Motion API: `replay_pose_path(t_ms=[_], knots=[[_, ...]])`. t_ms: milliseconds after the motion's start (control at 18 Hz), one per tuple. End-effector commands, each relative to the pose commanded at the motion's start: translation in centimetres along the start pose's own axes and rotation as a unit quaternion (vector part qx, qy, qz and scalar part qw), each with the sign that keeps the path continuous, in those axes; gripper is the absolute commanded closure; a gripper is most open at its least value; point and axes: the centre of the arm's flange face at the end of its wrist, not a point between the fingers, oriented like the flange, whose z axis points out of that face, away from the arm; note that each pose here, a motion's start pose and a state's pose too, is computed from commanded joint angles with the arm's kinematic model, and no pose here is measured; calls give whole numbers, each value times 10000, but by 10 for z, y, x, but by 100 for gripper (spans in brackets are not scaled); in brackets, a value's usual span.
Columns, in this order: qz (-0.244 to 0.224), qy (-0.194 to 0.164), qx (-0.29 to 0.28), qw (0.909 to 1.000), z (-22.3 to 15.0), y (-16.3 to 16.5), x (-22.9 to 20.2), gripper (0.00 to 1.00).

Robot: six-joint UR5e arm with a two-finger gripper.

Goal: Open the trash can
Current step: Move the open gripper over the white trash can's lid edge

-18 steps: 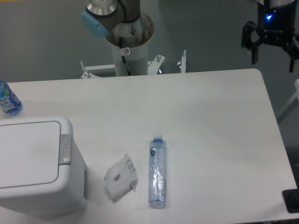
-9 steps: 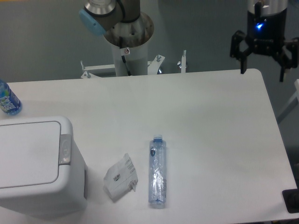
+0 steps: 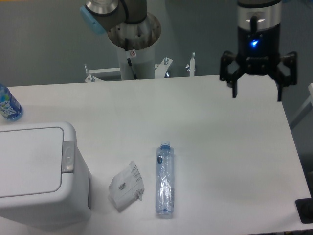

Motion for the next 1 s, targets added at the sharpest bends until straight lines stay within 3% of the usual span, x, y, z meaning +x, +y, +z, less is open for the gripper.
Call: replay_pose_path(t_ms=[278, 556, 778, 1000], knots=[[-581, 276, 110, 9979, 5, -36, 55, 0], [-1316, 937, 345, 9863, 12, -68, 106, 0], [-1496, 1369, 400, 9784, 17, -83, 140, 0], [-1281, 1589, 393, 9782, 29, -103, 182, 0]])
